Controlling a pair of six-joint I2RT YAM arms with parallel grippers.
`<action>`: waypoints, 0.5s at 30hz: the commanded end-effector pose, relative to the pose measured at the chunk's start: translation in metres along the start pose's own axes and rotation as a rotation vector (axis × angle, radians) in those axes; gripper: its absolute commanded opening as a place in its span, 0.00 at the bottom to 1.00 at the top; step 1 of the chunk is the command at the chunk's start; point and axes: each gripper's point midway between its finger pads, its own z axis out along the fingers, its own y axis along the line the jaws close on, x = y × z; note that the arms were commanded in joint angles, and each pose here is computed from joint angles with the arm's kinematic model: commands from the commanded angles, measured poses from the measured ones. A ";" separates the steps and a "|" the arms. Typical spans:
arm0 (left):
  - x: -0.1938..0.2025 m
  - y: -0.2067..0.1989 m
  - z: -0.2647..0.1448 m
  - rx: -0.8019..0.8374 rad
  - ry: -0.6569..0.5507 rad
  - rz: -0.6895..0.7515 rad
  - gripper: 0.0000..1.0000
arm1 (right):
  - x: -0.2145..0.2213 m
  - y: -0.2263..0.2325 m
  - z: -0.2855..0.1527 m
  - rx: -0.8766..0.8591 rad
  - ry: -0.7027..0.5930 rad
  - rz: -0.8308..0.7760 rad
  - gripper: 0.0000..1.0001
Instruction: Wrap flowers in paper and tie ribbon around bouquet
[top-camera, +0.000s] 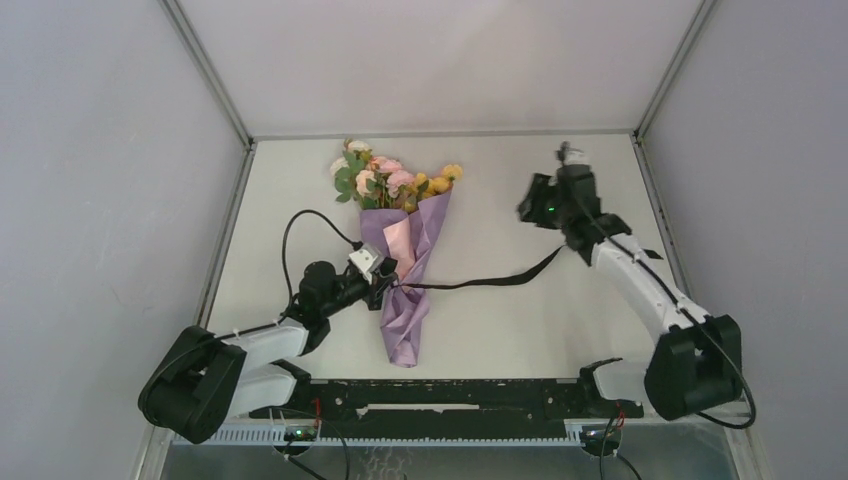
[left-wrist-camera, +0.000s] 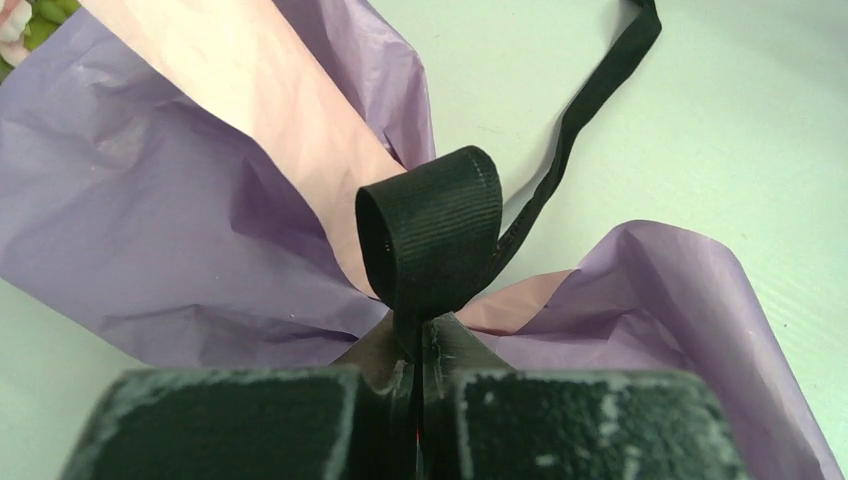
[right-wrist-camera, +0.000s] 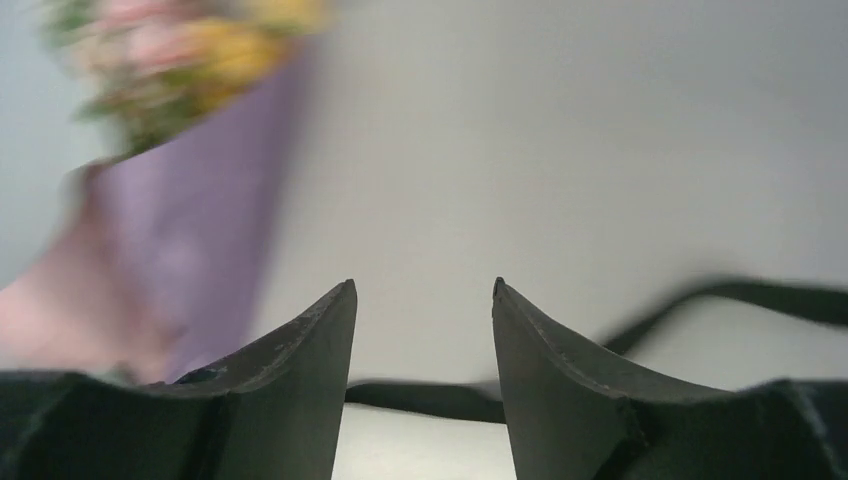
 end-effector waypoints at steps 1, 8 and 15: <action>-0.009 -0.009 0.001 0.068 -0.048 0.143 0.00 | 0.055 -0.129 -0.005 0.350 0.249 0.160 0.62; -0.006 -0.011 0.002 0.087 -0.037 0.179 0.00 | 0.067 -0.160 0.035 0.330 0.343 0.275 0.64; -0.008 -0.011 0.002 0.080 -0.042 0.187 0.00 | 0.088 -0.174 0.057 0.365 0.439 0.283 0.57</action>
